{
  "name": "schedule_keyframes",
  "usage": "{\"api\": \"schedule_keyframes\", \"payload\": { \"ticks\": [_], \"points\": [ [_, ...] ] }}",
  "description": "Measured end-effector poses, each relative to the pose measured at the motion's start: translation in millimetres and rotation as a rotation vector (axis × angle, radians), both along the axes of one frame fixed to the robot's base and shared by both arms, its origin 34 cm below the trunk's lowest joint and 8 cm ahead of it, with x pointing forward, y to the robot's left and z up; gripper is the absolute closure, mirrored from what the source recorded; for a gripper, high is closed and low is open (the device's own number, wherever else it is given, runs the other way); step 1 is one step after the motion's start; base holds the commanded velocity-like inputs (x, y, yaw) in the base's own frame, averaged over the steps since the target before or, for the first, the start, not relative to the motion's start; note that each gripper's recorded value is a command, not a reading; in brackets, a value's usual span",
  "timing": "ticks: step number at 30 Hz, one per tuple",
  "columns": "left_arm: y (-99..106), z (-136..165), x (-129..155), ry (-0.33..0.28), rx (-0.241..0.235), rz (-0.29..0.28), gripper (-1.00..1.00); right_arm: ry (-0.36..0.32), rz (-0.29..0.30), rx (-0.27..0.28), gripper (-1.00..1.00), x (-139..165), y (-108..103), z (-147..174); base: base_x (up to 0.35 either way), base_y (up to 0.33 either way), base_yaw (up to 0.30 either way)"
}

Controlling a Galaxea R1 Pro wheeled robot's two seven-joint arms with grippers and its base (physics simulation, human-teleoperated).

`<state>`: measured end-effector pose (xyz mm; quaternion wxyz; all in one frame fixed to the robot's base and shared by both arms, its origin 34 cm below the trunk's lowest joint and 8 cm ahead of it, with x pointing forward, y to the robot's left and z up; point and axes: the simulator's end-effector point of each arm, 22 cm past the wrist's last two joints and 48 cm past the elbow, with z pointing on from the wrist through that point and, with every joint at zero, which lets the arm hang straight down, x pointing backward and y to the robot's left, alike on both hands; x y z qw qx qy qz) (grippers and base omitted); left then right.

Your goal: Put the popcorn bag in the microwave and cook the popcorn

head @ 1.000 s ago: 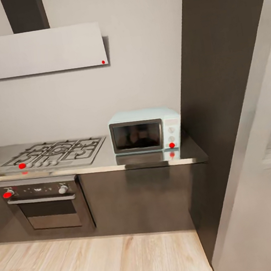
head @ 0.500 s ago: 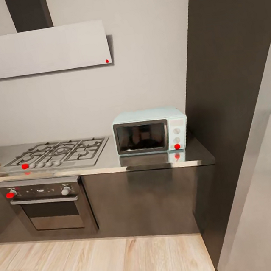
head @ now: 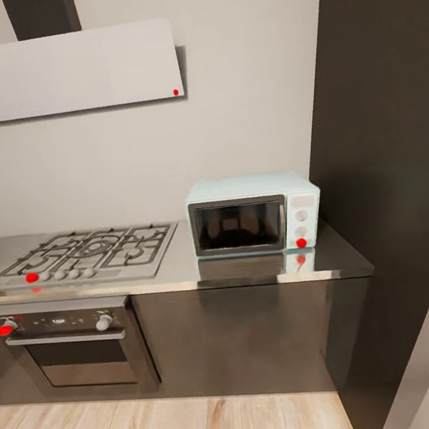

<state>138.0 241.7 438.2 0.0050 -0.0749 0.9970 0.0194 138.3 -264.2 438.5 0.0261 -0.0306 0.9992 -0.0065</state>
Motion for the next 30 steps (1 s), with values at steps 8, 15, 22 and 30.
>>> {"api": "schedule_keyframes", "payload": {
  "ticks": [8, 15, 22, 30],
  "points": [
    [0.5, 0.0, 0.0, 0.000, 0.001, 0.000, -1.00, -0.001, -0.006, 0.000, -1.00, 0.1, 0.2, 0.0, 0.299, 0.001, -0.104],
    [0.1, -0.1, -0.1, 0.001, 0.001, 0.000, -1.00, 0.000, -0.006, 0.000, -1.00, 0.1, 0.2, -0.1, 0.058, 0.000, -0.239],
    [0.1, -0.1, 0.0, 0.001, 0.001, 0.000, -1.00, 0.000, -0.004, 0.000, -1.00, 0.1, 0.2, -0.1, 0.001, 0.000, -0.128],
    [1.3, -0.1, 0.0, 0.001, 0.002, 0.000, -1.00, 0.006, 0.004, 0.003, -1.00, -1.0, 2.8, -0.2, 0.000, 0.000, -0.003]
  ]
}}
